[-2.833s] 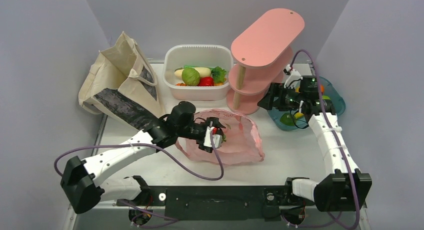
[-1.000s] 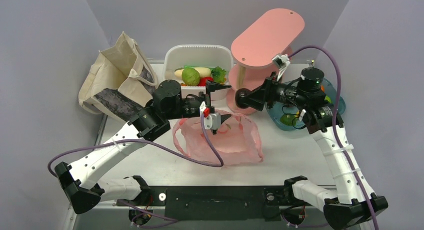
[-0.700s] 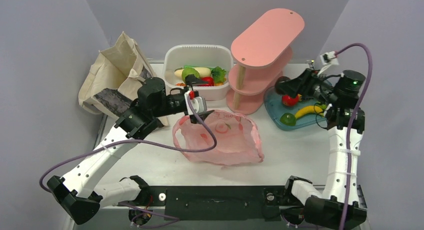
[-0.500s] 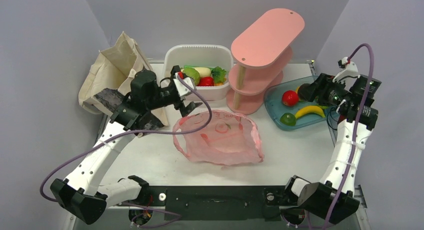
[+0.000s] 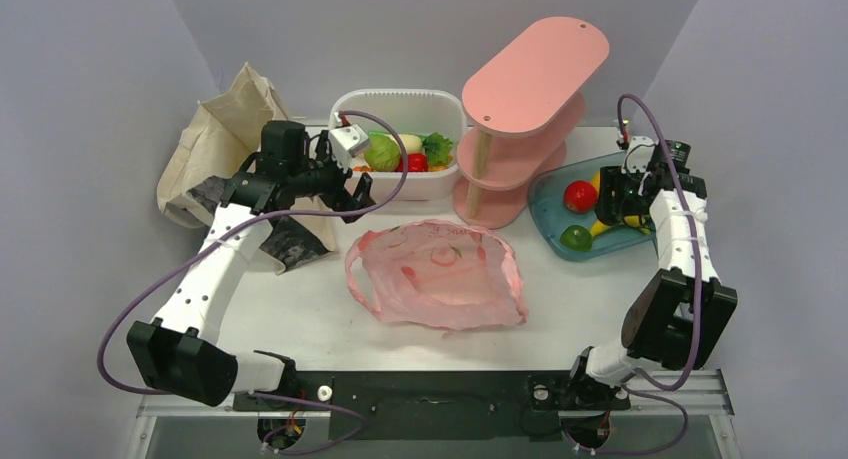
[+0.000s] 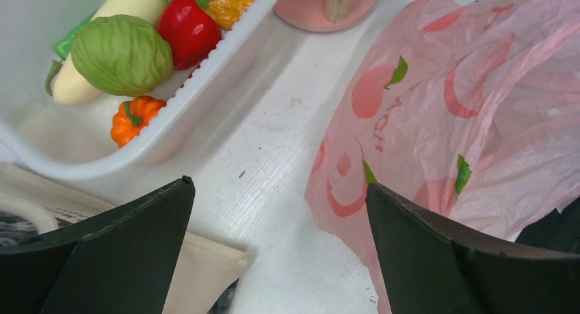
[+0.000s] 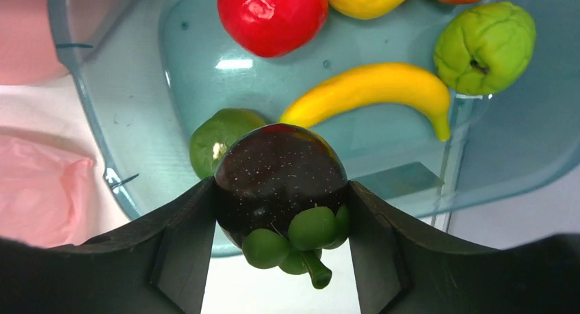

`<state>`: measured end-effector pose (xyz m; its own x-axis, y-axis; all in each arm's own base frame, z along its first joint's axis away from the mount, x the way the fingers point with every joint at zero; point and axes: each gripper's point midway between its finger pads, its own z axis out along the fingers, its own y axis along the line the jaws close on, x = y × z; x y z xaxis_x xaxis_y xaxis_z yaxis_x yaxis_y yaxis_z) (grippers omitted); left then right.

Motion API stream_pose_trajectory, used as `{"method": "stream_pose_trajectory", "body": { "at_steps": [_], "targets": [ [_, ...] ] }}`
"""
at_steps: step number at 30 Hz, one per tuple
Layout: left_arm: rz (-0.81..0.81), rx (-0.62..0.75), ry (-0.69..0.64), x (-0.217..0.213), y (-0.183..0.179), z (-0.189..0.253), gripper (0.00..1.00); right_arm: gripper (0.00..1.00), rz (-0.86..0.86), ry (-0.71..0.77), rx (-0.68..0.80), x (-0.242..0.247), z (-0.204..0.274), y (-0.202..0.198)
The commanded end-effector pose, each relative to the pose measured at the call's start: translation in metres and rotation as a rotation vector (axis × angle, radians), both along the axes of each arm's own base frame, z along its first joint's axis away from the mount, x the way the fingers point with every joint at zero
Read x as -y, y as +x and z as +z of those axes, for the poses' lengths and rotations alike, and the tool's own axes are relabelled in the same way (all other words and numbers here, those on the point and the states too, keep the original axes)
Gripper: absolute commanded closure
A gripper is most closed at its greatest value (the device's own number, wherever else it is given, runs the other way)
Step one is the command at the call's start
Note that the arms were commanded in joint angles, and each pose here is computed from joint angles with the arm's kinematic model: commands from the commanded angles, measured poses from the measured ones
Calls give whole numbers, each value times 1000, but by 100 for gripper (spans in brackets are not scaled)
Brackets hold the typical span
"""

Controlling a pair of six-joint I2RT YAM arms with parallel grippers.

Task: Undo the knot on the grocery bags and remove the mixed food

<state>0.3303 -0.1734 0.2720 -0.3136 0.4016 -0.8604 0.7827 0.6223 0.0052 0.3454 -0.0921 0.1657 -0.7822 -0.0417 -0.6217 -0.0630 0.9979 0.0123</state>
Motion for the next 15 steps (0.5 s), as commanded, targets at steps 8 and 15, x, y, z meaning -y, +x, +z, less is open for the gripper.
{"method": "stream_pose_trajectory", "body": {
  "at_steps": [8, 15],
  "targets": [
    [-8, -7, -18, -3, -19, -8, 3, 12, 83, -122, 56, 8, 42, 12],
    [-41, -14, -46, 4, -21, -10, 3, 10, 209, -79, 144, -28, 84, 0]
  ]
}}
